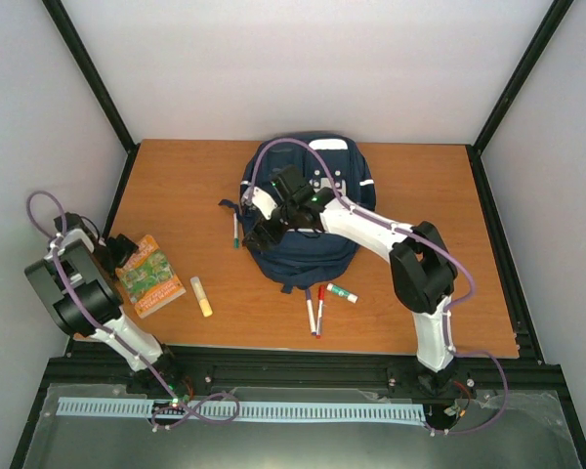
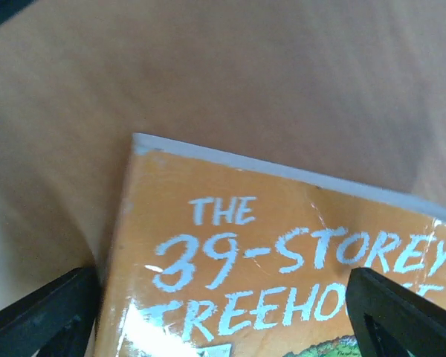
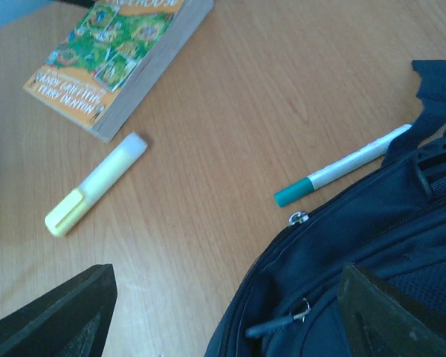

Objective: Pack the student bag
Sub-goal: Pick up the book from the center of the board.

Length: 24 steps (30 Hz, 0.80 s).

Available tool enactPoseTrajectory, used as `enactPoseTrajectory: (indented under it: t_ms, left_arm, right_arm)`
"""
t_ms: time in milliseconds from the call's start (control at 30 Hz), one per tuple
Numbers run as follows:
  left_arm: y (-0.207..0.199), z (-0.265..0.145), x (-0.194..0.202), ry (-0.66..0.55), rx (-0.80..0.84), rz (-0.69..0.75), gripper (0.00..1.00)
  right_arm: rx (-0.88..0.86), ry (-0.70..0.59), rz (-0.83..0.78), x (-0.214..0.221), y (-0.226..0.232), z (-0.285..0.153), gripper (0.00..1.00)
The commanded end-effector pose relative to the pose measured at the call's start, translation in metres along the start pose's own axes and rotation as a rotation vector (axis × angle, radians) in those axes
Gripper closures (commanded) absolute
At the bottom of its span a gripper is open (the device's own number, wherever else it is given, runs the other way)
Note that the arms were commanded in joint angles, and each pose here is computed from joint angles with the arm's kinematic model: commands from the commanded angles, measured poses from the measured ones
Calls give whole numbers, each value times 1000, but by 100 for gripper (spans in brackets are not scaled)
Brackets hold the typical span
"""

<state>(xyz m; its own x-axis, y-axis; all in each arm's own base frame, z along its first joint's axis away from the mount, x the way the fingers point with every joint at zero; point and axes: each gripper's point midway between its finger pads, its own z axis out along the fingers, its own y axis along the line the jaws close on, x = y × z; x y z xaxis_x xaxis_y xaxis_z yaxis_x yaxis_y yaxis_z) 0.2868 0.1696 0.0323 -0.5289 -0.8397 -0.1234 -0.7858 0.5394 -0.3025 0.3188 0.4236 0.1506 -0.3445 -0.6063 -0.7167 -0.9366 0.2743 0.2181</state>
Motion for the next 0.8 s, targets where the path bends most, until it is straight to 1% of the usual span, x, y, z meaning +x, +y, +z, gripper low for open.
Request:
enactPoseTrajectory:
  t_ms: [0,67,167,333,400,500,533,600,633,700,767]
  left_arm:
    - [-48,22,7,61,194,92,9]
    - [-65,22,12,72,226,156,11]
    - [-84,24,21,99,258,192,13]
    - [-98,26,37,134,267,246,15]
    - [-98,23,41,145,268,261,15]
    - [-95,14,42,140,238,335,15]
    - [-88,11,42,143,195,364,15]
    - [-73,2,30,102,80,441,15]
    - [-73,-4,25,85,77,503,16]
    - [-75,-12,24,91,91,603,17]
    - [-74,-16,33,130,114,635,19]
  right_arm:
    - [-5,-23,123,-6,-4,22,19]
    - [-22,-20,159,-4,-3,31,22]
    - [-32,-33,205,-9,-5,46,26]
    - [-80,-47,299,-16,-1,75,30]
    - [-108,-42,325,-15,5,91,31]
    - [-148,-40,356,-18,18,110,32]
    - [-165,-39,366,-18,23,116,32]
    - [-170,-41,377,-22,31,126,31]
    - [-157,-41,386,-23,32,132,31]
    - [-150,-48,417,-26,33,142,31]
    - [-151,-55,451,-27,34,150,31]
